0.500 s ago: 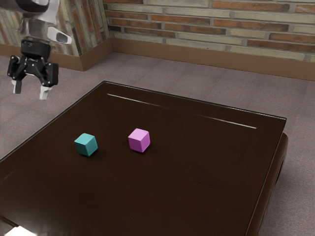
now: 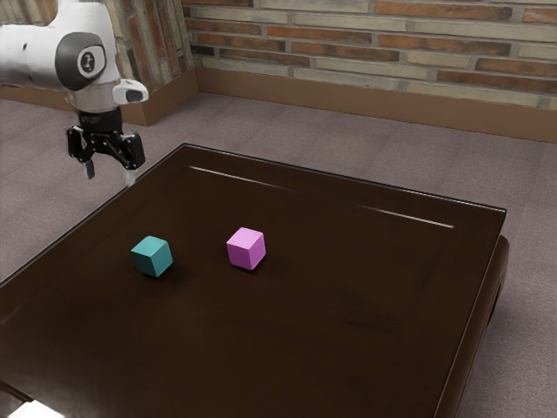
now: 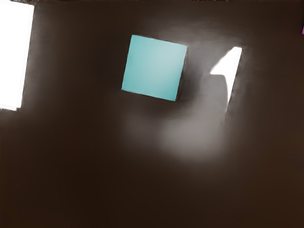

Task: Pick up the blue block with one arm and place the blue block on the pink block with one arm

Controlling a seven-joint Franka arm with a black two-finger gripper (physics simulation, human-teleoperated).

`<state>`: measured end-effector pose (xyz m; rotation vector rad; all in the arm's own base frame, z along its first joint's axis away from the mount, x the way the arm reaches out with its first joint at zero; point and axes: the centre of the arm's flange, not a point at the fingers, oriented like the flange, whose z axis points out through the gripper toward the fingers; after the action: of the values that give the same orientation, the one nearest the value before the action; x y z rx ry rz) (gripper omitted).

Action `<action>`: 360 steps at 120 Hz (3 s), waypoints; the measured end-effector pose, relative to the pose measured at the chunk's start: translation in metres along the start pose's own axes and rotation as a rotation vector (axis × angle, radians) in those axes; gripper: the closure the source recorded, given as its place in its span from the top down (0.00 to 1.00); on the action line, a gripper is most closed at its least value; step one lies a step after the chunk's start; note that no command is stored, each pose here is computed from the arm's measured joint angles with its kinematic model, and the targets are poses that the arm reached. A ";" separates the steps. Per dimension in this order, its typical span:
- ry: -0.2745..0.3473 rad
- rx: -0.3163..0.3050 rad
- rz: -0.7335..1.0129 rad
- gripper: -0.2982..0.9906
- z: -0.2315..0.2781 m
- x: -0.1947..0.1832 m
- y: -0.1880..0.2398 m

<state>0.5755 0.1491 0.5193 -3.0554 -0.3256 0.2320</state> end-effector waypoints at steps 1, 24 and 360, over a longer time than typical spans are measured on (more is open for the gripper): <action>0.001 0.001 0.000 0.77 0.002 0.001 0.001; -0.027 0.058 0.009 0.77 0.091 -0.001 -0.011; 0.087 -0.064 0.187 0.53 0.142 0.160 0.163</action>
<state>0.7410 0.0306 0.3439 -3.1484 -0.0422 0.0989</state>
